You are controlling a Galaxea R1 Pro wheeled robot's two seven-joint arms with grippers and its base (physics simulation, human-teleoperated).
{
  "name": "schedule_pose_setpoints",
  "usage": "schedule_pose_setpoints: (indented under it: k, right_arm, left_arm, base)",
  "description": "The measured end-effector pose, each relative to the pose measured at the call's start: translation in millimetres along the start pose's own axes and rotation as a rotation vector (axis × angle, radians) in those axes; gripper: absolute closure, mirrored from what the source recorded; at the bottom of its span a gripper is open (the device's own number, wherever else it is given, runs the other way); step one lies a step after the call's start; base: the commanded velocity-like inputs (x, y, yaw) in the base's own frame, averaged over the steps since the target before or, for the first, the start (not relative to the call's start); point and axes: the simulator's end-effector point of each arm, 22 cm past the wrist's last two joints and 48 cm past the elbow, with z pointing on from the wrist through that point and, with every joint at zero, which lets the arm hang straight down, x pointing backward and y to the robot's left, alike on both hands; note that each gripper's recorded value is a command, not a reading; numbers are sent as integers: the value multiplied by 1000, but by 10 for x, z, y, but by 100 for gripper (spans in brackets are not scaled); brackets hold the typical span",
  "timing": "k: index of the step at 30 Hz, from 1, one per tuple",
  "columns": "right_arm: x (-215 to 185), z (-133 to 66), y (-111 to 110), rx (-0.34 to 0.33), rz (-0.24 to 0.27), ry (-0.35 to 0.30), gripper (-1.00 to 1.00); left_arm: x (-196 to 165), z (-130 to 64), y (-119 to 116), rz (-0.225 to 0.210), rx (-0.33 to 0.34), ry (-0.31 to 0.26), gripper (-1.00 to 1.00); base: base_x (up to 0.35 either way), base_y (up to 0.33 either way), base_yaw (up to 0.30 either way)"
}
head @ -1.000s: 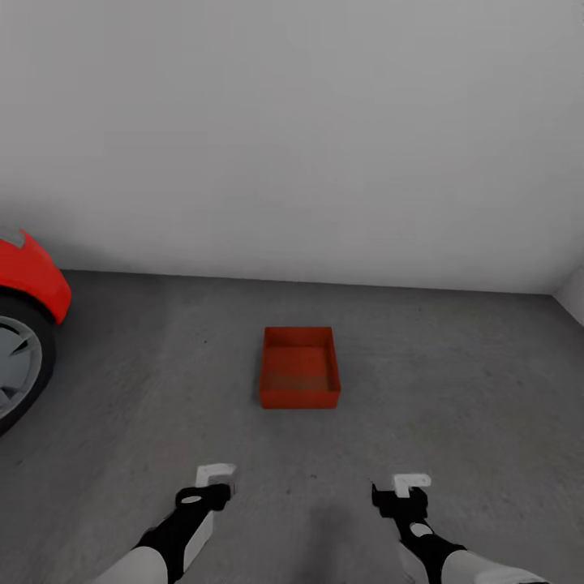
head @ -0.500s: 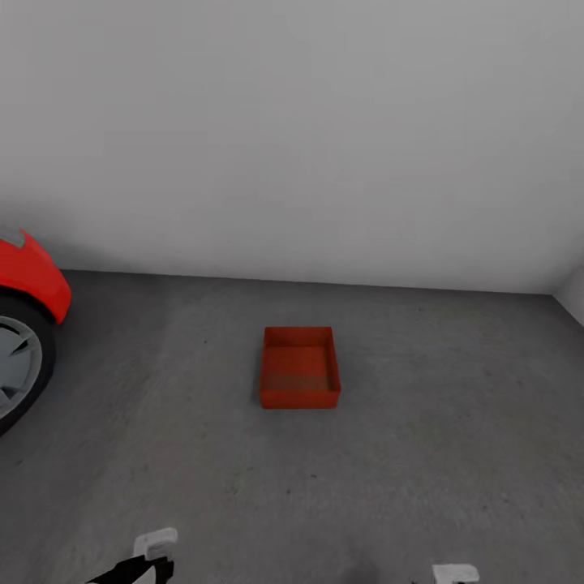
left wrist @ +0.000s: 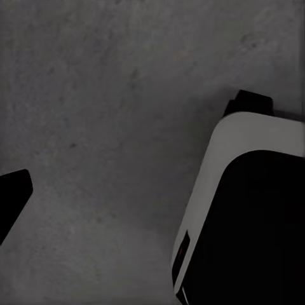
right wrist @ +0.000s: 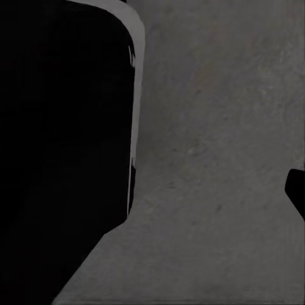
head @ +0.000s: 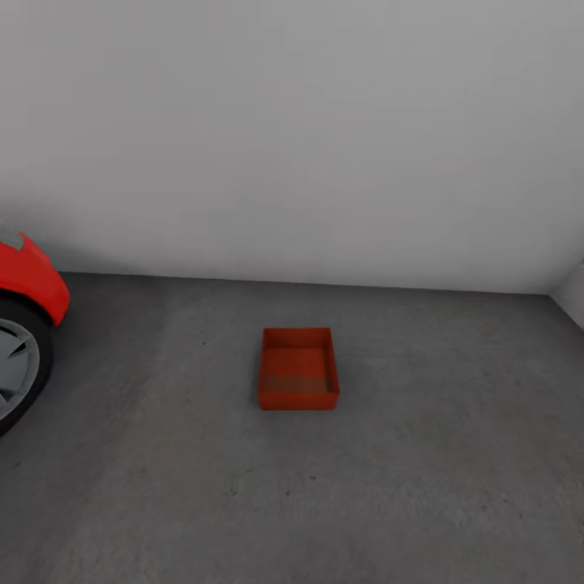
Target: Move the two storage containers from the living room to the garage. In the garage, place one container on the floor and stack the other container on top of it (either order is fine).
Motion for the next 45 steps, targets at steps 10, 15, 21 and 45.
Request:
schedule_pose_setpoints:
  k: [10,15,21,45]
  right_arm:
    - [352,-92,195,-28,1,22,-100]
    - [331,-94,199,-28,1,15,-100]
    - [288,-91,191,-36,1,2,-100]
    - [140,-99,297,-101,14,-35,-100]
  left_arm:
    - [-18,-22,-19,-8,7,-11,-100]
    - [151,-37,-6,0,8,5,-100]
    - [878,-140,-180,33,36,88,-100]
    - [746,-170,-154,14,37,-4,-100]
  base:
    - [0,0,-11]
    - [0,0,0]
    - [0,0,0]
    - [0,0,0]
